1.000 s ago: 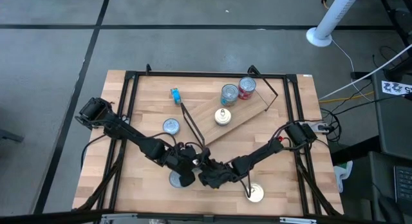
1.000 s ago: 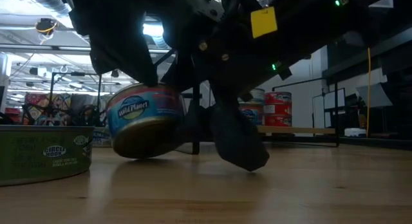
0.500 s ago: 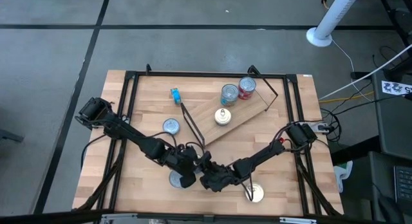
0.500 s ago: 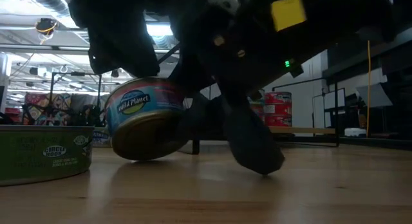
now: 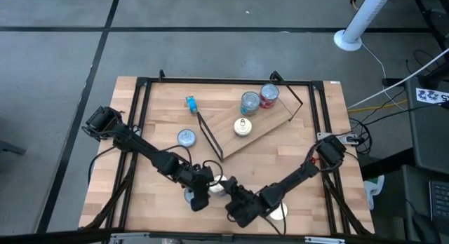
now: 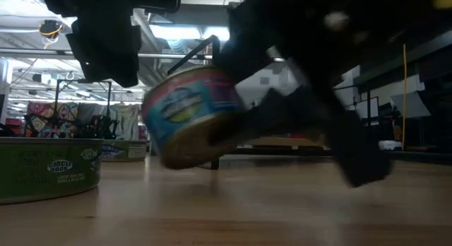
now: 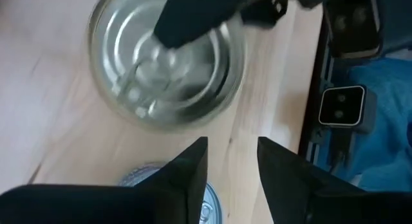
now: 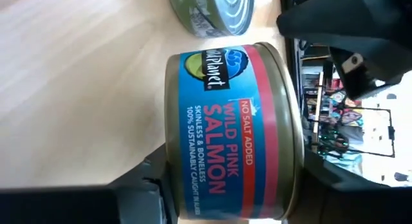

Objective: Stack canned seafood by type on shelf
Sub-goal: Stack the left blue tuna can on top of the blue tuna can on the shelf

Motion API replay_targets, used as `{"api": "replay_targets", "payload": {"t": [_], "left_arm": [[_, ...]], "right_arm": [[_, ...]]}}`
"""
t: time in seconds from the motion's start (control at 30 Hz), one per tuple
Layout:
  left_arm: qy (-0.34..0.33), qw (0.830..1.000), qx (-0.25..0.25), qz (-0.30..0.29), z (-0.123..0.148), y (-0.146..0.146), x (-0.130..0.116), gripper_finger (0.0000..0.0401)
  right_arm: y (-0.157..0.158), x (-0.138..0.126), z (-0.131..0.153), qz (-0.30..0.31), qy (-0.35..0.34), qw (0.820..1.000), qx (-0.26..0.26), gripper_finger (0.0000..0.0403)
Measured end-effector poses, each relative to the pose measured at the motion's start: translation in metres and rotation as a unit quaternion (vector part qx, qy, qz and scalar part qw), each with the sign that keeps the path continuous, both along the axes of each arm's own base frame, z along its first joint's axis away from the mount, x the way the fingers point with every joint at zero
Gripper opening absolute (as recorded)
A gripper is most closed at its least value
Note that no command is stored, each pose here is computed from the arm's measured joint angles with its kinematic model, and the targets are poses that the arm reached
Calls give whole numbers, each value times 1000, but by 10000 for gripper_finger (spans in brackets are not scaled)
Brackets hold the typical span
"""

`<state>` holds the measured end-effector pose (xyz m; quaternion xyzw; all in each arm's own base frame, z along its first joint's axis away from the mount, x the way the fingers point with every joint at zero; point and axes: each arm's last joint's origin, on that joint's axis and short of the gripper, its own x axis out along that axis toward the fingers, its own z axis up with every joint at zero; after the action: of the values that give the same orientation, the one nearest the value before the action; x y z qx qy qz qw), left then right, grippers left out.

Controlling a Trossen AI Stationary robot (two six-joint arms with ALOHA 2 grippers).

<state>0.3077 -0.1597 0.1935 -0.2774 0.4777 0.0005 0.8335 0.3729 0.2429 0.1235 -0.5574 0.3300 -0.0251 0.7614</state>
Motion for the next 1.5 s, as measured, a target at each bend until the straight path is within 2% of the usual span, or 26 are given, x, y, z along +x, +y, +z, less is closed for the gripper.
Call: {"api": "replay_targets", "payload": {"t": [0.13, 0.37, 0.6, 0.73, 0.87, 1.07, 1.2, 1.33, 1.5], "left_arm": [[1, 1000, -2, 1, 0, -2, -1, 119], [3, 1000, -5, 7, 0, -1, -1, 111], [2, 1000, -4, 8, 0, -1, -1, 111], [-2, 1000, 3, 8, 0, -1, 0, 111], [-9, 1000, 18, -1, 0, -1, 0, 111], [-13, 1000, 26, -2, 0, 0, 0, 111], [-13, 1000, 28, -4, 0, 0, 0, 111], [-18, 999, 41, -21, 0, 0, 0, 111], [-20, 999, 44, -26, 0, 0, 0, 111]], "right_arm": [[4, -13, 17, -11, 3, 1000, 20, 197], [0, -45, 57, -61, 4, 997, 41, 184], [-27, -76, 86, -155, -17, 988, -4, 202], [-50, -85, 95, -211, -25, 977, -36, 191], [-76, -79, 96, -256, -20, 964, -62, 185], [-118, -60, 93, -320, -13, 945, -65, 204], [-143, -48, 91, -351, 11, 935, -56, 192], [-160, -37, 89, -359, 33, 932, -38, 185], [-170, -27, 88, -349, 53, 935, -15, 206]]}}
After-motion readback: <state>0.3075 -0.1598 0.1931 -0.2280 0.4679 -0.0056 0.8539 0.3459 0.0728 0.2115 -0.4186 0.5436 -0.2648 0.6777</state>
